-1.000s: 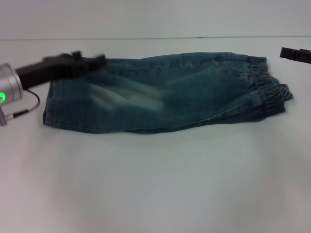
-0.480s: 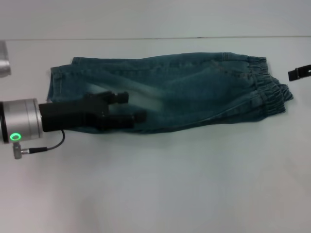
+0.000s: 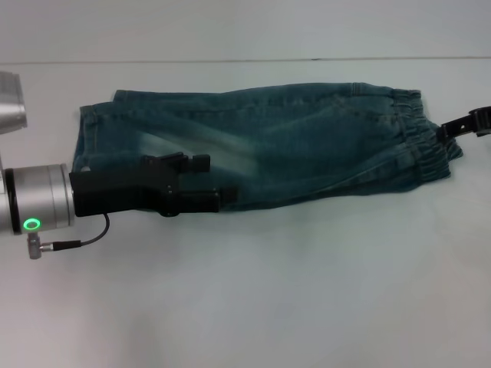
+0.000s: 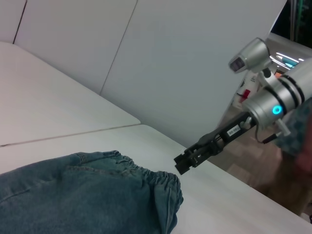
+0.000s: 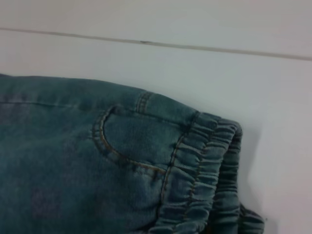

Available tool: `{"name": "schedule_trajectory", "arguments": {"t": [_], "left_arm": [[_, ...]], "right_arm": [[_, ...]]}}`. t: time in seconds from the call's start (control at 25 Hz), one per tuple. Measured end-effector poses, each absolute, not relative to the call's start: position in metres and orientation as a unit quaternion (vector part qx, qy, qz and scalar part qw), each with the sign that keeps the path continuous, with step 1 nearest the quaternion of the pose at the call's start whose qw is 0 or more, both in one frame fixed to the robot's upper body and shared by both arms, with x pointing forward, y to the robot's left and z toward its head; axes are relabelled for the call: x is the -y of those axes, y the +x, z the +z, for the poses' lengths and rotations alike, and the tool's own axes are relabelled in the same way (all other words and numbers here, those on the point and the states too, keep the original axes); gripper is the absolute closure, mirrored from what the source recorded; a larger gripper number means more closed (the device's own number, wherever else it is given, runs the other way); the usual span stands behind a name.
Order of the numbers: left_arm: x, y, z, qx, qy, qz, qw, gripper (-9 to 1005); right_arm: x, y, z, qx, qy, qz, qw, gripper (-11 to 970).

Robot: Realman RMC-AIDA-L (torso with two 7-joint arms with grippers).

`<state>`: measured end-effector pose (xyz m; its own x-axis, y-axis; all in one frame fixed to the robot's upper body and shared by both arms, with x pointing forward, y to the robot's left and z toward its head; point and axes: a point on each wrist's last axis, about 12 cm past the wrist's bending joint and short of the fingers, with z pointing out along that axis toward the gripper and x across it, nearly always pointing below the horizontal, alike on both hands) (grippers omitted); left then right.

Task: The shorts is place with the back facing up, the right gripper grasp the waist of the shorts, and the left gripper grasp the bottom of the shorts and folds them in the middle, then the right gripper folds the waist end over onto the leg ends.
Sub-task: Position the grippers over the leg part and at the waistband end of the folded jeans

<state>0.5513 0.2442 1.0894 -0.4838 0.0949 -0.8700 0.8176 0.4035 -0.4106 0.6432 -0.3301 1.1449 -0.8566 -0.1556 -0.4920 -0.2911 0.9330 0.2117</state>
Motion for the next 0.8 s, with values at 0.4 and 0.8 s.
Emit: {"name": "schedule_trajectory", "arguments": {"t": [0.4, 0.8], "left_arm": [[-0.243, 0.549, 1.086, -0.733, 0.313, -0.449, 0.404, 46], [-0.243, 0.549, 1.083, -0.738, 0.307, -0.444, 0.405, 67]], "right_arm": [[0.317, 0.644, 1.121, -0.949, -0.1, 0.159, 0.253, 180], [0.309, 0.64, 1.119, -0.942, -0.098, 0.2, 0.252, 217]]}}
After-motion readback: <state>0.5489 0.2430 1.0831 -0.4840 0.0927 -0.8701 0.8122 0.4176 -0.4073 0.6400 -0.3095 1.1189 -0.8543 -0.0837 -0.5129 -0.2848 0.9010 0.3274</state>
